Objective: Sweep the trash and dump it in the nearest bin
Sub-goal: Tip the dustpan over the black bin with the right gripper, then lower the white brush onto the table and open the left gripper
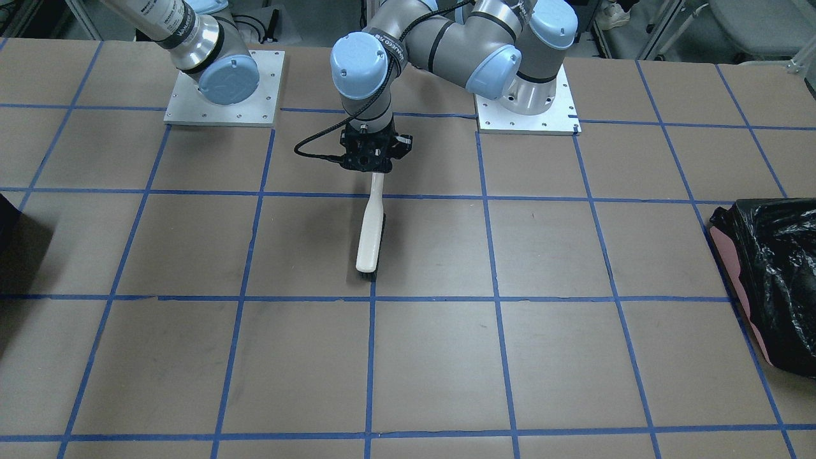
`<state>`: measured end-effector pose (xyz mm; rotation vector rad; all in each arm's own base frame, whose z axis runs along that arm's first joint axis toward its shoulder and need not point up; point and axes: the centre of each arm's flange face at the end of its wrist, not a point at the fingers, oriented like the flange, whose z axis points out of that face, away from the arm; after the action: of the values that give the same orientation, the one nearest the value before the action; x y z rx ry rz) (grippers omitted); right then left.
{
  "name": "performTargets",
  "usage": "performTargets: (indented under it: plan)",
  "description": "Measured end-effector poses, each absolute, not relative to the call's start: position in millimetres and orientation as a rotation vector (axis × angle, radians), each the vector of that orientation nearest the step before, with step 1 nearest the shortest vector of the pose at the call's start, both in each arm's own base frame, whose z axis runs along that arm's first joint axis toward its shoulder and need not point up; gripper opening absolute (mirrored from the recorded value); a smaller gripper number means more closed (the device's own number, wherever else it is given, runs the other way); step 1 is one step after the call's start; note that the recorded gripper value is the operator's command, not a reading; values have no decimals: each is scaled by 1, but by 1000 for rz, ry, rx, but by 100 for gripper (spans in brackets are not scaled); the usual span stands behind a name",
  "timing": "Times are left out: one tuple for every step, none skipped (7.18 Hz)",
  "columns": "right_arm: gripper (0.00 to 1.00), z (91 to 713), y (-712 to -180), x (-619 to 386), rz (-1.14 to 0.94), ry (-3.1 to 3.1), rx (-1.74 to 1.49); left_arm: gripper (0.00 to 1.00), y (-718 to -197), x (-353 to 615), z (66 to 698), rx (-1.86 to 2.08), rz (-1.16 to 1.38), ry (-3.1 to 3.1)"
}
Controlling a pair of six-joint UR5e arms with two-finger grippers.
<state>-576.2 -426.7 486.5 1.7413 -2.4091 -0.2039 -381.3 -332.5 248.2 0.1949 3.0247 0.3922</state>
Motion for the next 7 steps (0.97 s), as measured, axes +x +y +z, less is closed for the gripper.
performTargets:
  plan:
    - [0,482,-429,-582,-218,-2390,1732,41,-331,-380,246,189,402,3022]
    - [0,478,-431,-587,-225,-2371,1722,45,-328,-379,241,181,418,3017]
    - [0,473,-433,-590,-229,-2361,1720,51,-326,-378,238,178,428,3012]
    - [0,467,-435,-590,-229,-2360,1728,56,-326,-377,237,177,432,3011]
    - [0,459,-438,-587,-238,-2361,1737,69,-326,-377,237,176,431,3012]
    - [0,454,-439,-587,-257,-2352,1732,89,-328,-377,241,179,420,3018]
    - [0,453,-440,-588,-272,-2329,1708,100,-332,-376,247,182,398,3028]
